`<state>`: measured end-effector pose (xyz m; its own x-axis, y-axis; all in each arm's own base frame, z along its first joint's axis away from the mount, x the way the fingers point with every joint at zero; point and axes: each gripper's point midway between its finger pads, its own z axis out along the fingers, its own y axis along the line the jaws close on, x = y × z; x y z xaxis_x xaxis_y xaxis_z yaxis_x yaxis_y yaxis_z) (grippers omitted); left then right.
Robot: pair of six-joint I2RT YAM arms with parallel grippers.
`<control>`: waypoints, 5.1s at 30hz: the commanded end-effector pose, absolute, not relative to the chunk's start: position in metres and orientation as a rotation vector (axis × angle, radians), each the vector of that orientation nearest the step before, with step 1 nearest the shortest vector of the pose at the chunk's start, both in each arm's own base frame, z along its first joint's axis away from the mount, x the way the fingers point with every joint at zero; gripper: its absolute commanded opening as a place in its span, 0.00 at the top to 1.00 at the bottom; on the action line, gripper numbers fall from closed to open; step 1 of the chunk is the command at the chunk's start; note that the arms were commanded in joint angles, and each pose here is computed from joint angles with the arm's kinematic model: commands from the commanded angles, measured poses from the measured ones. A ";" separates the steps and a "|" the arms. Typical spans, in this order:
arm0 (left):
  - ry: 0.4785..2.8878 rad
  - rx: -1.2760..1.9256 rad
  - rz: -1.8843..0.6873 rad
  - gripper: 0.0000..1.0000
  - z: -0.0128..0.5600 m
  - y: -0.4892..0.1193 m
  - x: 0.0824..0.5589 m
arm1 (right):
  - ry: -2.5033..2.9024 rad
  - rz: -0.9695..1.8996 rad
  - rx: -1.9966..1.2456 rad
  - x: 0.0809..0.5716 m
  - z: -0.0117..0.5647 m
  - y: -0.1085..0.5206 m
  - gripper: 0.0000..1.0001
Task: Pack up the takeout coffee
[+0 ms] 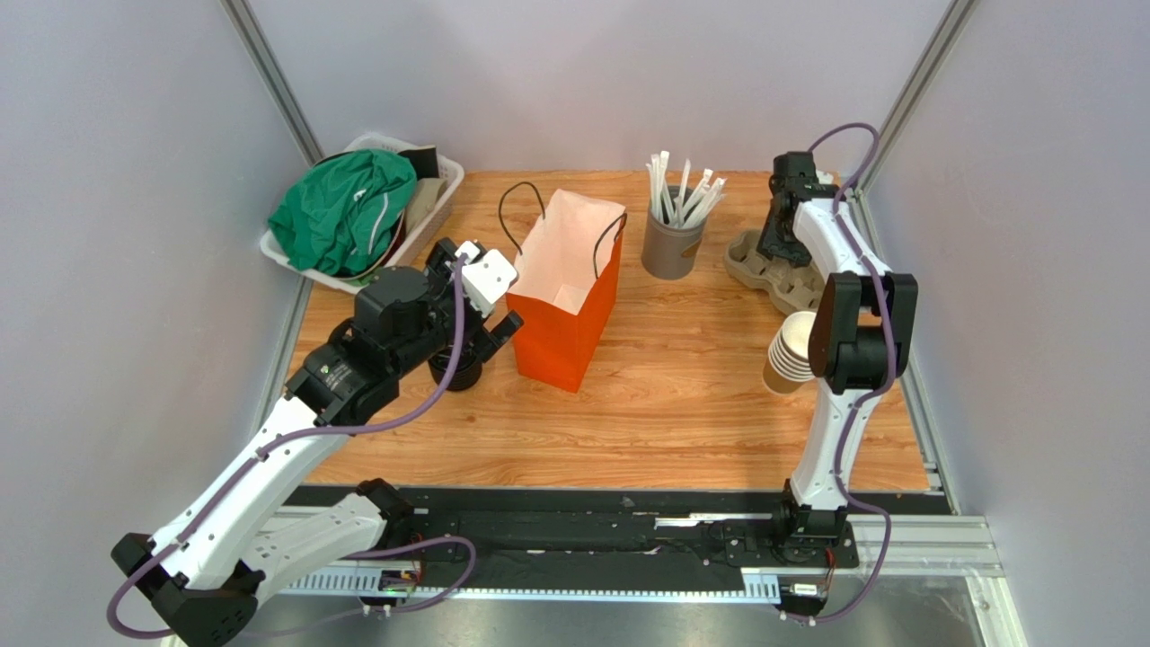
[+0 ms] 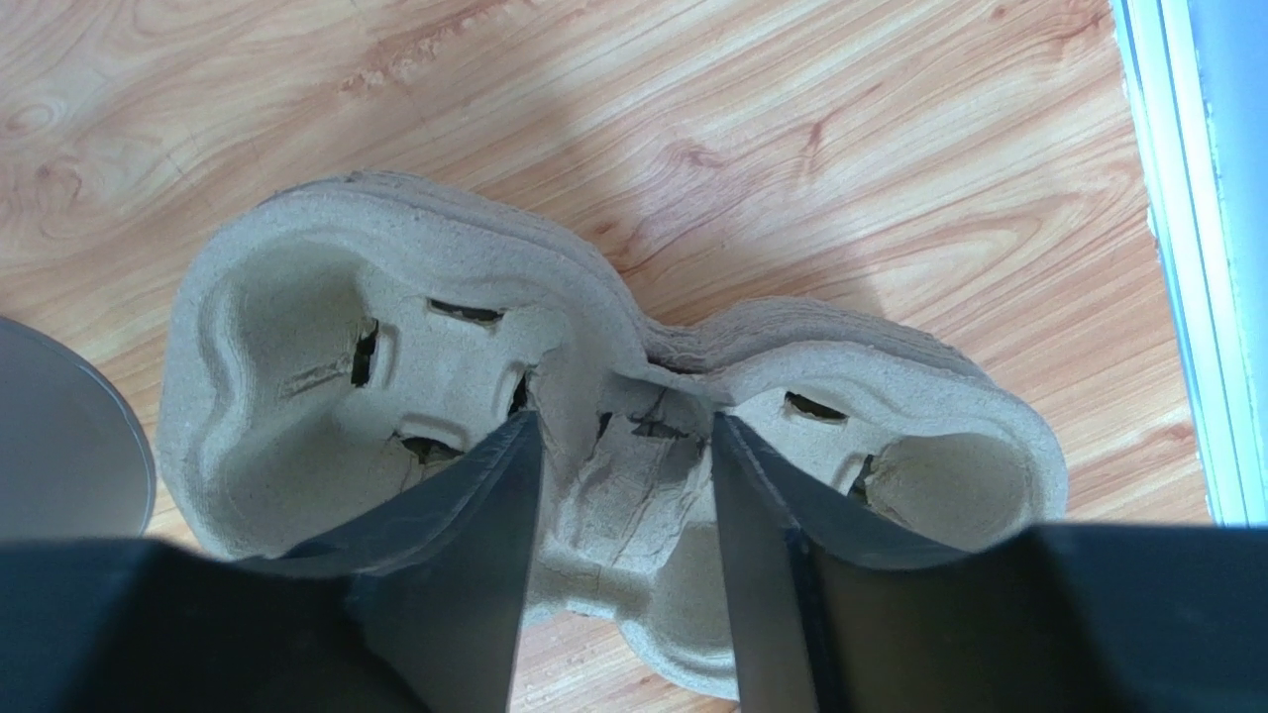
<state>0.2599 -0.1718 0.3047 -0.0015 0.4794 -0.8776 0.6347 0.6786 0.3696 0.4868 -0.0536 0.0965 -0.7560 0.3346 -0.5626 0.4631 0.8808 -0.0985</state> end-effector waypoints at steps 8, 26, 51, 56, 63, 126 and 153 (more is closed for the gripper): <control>1.616 0.895 -0.180 0.01 0.315 -0.176 0.262 | 2.509 -0.336 0.456 0.503 0.100 -0.050 0.69; 1.636 0.886 -0.159 0.01 0.312 -0.174 0.266 | 2.331 -0.278 0.013 0.573 0.136 -0.026 0.72; 1.646 0.834 -0.117 0.01 0.320 -0.163 0.274 | 2.211 -0.285 -0.057 0.549 0.191 -0.022 0.72; 1.654 0.828 -0.124 0.01 0.317 -0.161 0.274 | 2.271 -0.290 -0.021 0.541 0.164 -0.022 0.58; 1.650 0.830 -0.131 0.01 0.316 -0.162 0.273 | 2.310 -0.312 0.092 0.539 0.139 -0.027 0.34; 1.671 0.849 -0.148 0.01 0.304 -0.167 0.277 | 2.268 -0.358 0.147 0.546 0.140 -0.021 0.81; 1.674 0.830 -0.133 0.01 0.310 -0.162 0.277 | 2.223 -0.345 0.204 0.536 0.176 -0.034 0.80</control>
<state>0.2751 -0.1633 0.2921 -0.0694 0.4887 -0.8697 0.6041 0.7144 0.3533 0.5317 -0.0184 0.1619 -0.6555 -0.0002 -0.7552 0.2137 0.9591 -0.1857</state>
